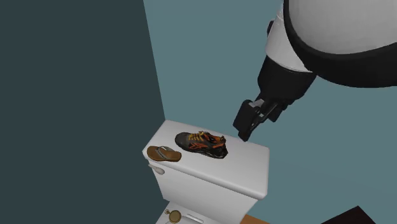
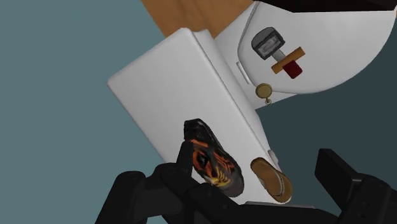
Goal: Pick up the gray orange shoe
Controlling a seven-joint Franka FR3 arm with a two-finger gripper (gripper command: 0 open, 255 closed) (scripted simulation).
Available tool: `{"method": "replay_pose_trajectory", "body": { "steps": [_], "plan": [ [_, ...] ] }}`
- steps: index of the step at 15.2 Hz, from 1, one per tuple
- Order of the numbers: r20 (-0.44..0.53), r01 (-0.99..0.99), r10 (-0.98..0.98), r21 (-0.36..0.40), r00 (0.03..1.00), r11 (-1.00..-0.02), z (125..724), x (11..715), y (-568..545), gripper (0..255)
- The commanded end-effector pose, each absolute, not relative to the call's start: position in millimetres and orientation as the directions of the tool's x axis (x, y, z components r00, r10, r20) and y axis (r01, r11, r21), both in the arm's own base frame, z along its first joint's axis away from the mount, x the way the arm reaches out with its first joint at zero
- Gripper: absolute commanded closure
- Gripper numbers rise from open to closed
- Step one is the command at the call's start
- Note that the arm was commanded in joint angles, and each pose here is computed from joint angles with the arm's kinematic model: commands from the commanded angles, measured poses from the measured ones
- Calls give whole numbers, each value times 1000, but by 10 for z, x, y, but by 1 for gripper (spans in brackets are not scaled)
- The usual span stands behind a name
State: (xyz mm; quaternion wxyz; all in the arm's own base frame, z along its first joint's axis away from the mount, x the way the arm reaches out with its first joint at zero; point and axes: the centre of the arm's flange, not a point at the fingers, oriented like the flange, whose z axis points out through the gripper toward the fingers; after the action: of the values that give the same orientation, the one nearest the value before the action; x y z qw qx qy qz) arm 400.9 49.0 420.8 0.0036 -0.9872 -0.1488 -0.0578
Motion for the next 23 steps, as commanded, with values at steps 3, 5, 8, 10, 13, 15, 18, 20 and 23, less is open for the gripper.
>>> {"method": "replay_pose_trajectory", "body": {
  "steps": [3, 5, 8, 10, 13, 15, 18, 20, 23],
  "plan": [
    [151, 353, 355, 41, 923, -935, 3790, 4300, 538, 0],
    [167, 381, 385, 56, 908, -923, 3594, 4450, 573, 0],
    [189, 421, 428, 81, 884, -904, 3305, 4679, 629, 0],
    [203, 447, 457, 97, 866, -889, 3116, 4836, 671, 0],
    [222, 484, 499, 123, 838, -866, 2838, 5075, 740, 0],
    [235, 508, 527, 141, 817, -850, 2656, 5238, 790, 0],
    [252, 542, 567, 168, 784, -824, 2389, 5485, 871, 0],
    [262, 563, 593, 186, 761, -805, 2214, 5652, 930, 0],
    [277, 594, 631, 214, 725, -776, 1957, 5906, 1025, 0]
  ]
}}
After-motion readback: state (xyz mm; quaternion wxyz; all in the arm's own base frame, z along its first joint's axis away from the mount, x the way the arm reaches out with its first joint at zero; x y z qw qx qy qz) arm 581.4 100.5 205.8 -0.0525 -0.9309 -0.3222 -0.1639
